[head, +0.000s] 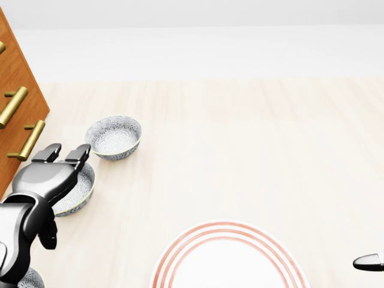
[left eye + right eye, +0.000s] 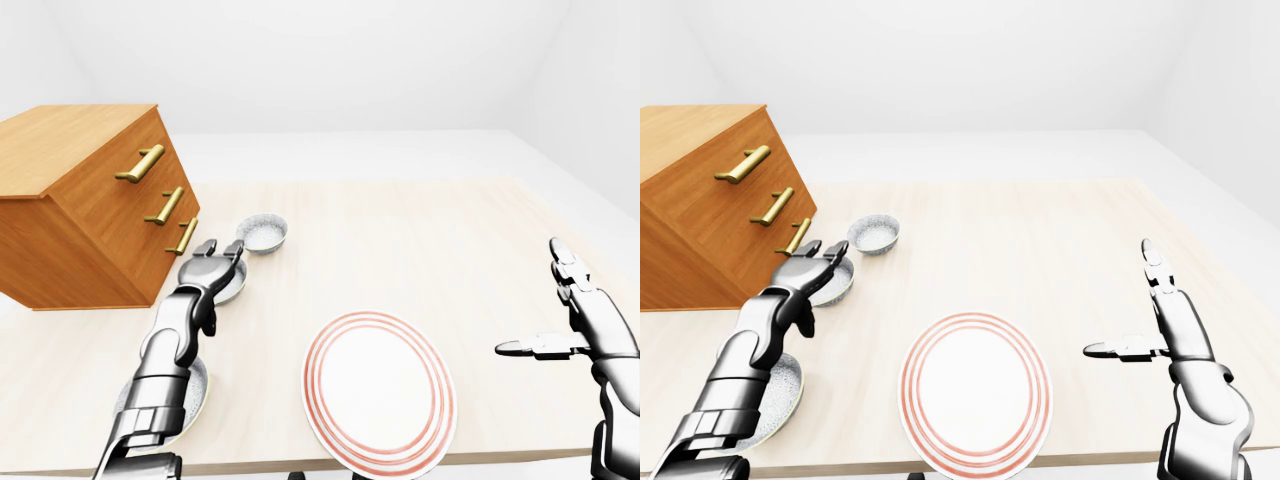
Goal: Put the bowl in the middle on the plate.
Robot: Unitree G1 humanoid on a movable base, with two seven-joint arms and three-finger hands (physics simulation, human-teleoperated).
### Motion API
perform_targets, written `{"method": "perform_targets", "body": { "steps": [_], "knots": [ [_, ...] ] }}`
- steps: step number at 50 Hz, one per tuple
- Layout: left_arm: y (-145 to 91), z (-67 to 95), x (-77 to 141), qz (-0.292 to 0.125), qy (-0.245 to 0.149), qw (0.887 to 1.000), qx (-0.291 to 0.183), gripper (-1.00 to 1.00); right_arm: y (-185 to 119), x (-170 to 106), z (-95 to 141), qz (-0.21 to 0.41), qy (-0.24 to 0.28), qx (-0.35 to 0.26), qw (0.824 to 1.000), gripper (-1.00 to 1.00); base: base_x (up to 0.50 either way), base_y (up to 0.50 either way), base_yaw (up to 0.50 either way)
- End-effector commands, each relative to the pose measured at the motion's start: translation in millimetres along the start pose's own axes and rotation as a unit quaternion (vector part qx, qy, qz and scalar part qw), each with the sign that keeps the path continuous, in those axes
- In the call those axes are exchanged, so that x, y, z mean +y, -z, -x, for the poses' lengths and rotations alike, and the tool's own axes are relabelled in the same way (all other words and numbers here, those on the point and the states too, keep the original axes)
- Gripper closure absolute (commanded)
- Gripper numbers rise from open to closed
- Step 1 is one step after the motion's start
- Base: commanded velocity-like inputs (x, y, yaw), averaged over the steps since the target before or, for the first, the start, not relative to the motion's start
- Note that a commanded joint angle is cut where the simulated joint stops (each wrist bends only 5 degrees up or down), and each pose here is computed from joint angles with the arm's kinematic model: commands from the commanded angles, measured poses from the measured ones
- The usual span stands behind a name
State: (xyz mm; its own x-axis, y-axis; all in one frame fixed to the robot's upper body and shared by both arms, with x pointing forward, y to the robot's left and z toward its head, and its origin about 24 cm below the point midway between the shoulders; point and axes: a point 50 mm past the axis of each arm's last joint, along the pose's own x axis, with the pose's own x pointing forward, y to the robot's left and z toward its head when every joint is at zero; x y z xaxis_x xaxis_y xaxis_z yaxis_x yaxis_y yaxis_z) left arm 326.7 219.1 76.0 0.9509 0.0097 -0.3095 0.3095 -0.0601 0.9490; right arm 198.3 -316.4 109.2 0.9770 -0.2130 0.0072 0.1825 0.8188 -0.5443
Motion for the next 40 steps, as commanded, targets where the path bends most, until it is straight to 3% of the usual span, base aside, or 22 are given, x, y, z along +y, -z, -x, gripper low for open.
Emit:
{"method": "perform_targets", "body": {
  "steps": [1,18,40],
  "knots": [
    [-0.5,-1.7,-5.1,-0.001,0.005,1.0,0.001,-1.0,-0.3,-0.1,0.2,0.001,0.0,0.0,1.0,-1.0,0.0,0.0,0.0],
    [1.6,-7.5,-22.6,0.003,0.018,1.0,0.005,-1.0,-0.5,0.1,0.3,0.001,-0.001,-0.001,1.0,-1.0,0.0,0.0,0.0],
    [-1.6,-11.3,-29.7,0.012,0.014,1.0,0.002,-1.0,0.9,1.8,-0.2,0.001,-0.004,0.003,1.0,-1.0,0.0,0.0,0.0]
  ]
}}
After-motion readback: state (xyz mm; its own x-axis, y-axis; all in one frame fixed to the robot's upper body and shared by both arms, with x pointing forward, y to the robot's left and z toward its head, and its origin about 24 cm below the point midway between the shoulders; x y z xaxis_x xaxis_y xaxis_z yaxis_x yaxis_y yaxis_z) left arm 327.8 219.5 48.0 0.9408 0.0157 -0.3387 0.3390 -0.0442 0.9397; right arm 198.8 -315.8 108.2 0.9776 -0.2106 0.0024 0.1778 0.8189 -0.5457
